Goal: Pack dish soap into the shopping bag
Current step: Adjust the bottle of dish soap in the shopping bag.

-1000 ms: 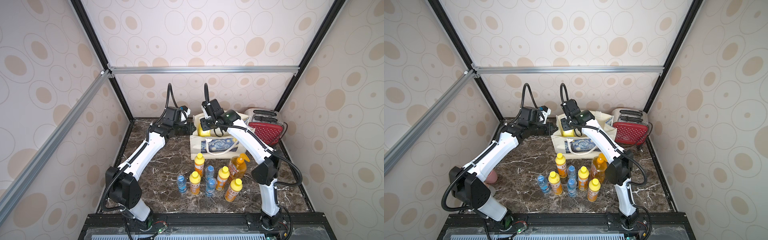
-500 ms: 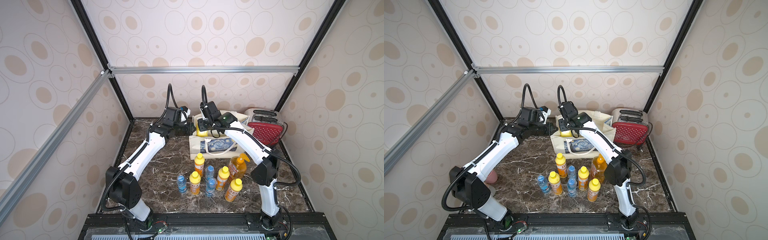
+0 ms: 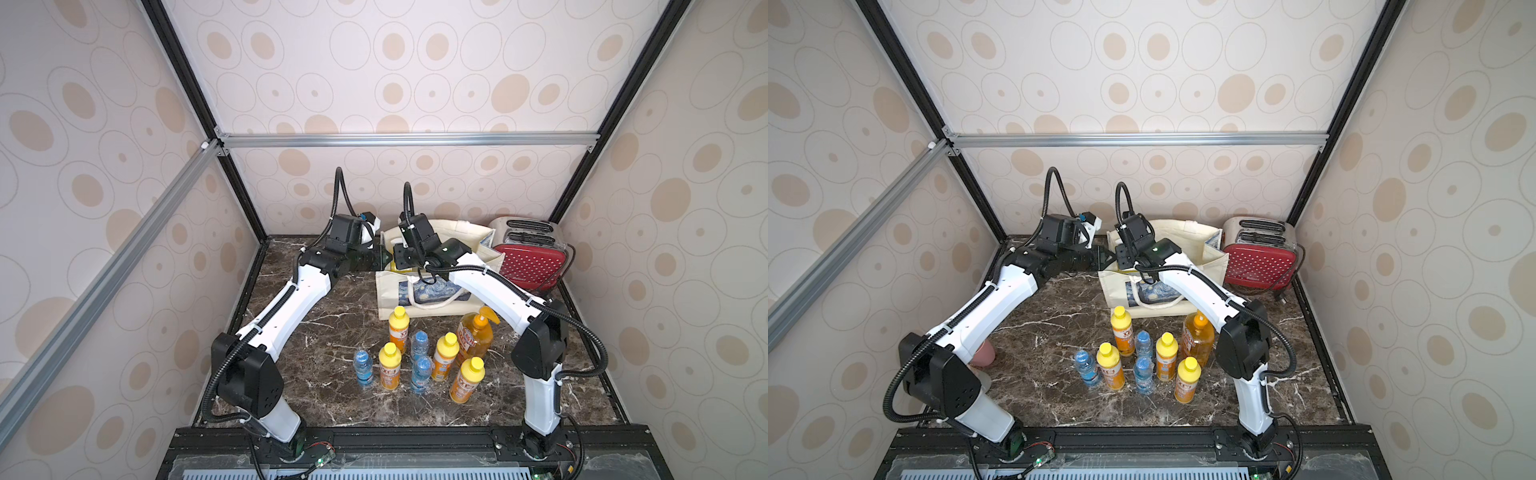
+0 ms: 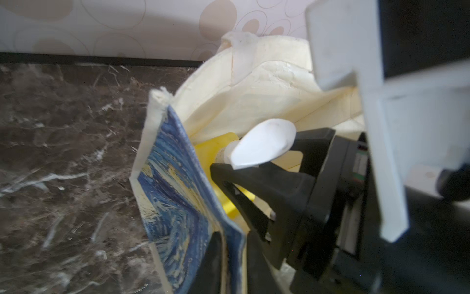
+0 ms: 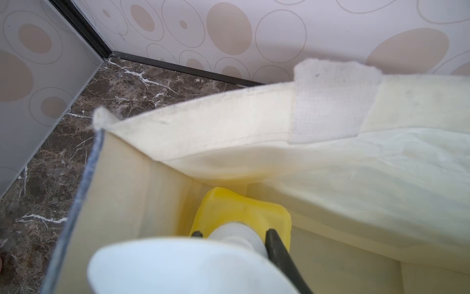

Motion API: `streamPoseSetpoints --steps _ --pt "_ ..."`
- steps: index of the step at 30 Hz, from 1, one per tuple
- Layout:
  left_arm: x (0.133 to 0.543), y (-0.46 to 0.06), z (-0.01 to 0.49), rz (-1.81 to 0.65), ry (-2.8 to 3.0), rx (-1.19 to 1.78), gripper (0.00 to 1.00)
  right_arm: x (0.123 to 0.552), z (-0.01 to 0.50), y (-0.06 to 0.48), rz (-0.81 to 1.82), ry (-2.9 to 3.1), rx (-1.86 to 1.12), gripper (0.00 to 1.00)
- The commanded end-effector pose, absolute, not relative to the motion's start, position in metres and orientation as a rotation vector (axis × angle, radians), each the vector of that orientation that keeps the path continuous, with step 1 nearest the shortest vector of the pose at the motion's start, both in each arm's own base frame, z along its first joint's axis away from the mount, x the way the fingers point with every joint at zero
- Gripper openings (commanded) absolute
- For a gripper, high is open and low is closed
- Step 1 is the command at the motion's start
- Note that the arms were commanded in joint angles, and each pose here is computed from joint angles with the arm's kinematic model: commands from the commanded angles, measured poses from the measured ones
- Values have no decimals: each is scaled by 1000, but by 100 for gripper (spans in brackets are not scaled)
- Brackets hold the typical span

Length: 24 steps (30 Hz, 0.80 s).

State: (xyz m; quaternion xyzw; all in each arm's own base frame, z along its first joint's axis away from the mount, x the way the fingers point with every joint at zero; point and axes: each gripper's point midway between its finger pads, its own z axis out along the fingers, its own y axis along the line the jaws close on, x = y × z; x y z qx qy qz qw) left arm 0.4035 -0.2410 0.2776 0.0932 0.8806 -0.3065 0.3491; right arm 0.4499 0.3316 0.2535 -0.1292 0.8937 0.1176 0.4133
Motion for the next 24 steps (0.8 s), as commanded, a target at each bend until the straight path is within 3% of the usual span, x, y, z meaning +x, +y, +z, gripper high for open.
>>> streamPoseSetpoints --steps 1,5,9,11,16,24 --pt "399 -231 283 -720 2281 239 38 436 329 344 448 2090 -317 48" --pt "397 -221 289 -643 2285 236 53 424 374 337 442 2049 -386 70" --pt "397 -209 299 -562 2274 233 64 405 400 325 439 2042 -445 81" --pt "394 -199 303 -501 2290 225 68 390 424 313 446 2011 -462 83" --pt "396 -196 328 -472 2261 219 79 348 426 266 342 2053 -503 83" --pt "393 -195 319 -420 2257 241 80 264 388 171 139 2217 -533 85"
